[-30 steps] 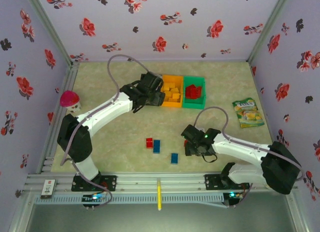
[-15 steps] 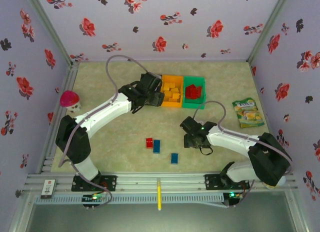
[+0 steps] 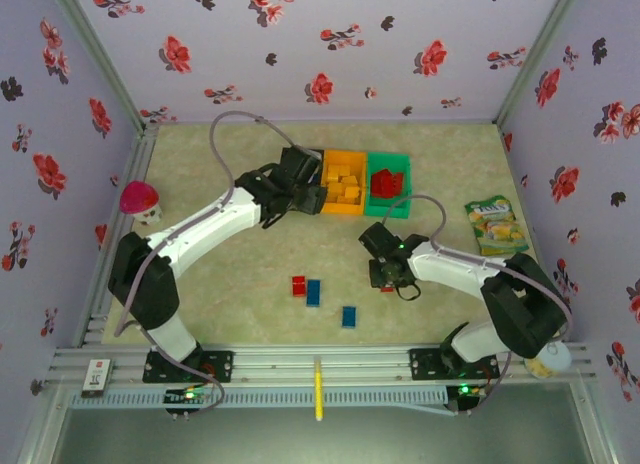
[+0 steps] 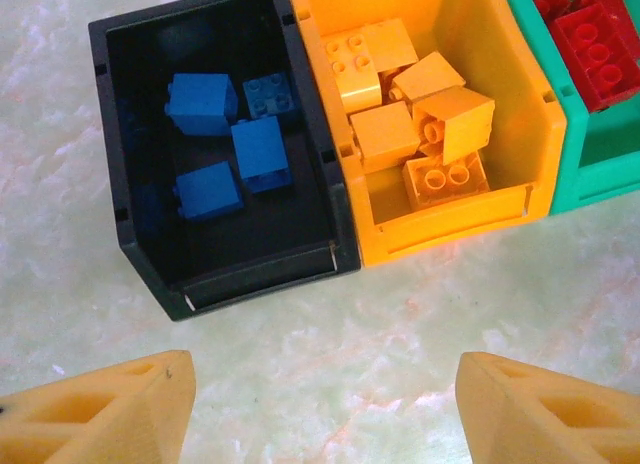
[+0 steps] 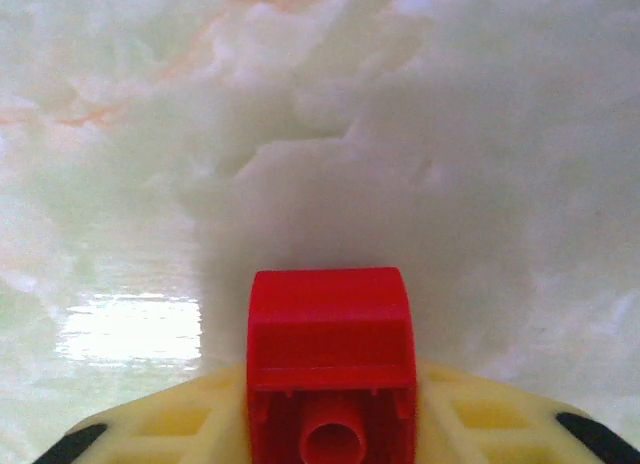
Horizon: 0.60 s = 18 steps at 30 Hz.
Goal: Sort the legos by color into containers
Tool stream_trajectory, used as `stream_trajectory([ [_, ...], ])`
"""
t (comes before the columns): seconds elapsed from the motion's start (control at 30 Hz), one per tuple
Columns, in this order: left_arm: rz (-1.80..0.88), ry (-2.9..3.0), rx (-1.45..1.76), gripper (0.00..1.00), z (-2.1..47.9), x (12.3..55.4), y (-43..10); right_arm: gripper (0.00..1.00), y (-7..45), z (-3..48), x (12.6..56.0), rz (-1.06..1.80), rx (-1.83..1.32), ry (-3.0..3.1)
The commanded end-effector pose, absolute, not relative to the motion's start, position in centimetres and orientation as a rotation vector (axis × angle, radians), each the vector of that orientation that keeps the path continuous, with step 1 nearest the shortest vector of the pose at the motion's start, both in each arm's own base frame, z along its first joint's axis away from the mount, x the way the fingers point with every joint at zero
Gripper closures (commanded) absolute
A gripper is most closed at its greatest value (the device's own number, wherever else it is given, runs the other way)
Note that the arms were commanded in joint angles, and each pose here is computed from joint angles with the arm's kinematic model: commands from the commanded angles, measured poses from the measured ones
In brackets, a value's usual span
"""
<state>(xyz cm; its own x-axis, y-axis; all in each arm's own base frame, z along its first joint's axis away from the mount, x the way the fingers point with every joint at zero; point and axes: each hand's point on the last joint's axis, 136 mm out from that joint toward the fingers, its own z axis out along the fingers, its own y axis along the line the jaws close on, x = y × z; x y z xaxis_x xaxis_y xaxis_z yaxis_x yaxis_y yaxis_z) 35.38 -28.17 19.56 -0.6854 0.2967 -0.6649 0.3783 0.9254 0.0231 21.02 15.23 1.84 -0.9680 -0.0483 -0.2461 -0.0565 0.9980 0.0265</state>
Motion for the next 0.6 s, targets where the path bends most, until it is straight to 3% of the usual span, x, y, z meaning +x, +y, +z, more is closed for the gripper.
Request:
stream_trajectory([
  [0.0,-0.161,2.357,0.434,0.31,20.8,35.0,-27.1,0.72,16.1,3.1,22.5,0.092,-0.080,2.840],
  [0.2,-0.185,2.353,0.391,0.32,20.6,34.1,-26.2,0.76,16.0,7.6,26.3,0.129,-0.059,2.718],
  [0.57,-0.209,2.375,0.340,0.33,19.8,31.8,-24.3,0.75,14.8,20.6,37.2,0.264,-0.022,2.405],
])
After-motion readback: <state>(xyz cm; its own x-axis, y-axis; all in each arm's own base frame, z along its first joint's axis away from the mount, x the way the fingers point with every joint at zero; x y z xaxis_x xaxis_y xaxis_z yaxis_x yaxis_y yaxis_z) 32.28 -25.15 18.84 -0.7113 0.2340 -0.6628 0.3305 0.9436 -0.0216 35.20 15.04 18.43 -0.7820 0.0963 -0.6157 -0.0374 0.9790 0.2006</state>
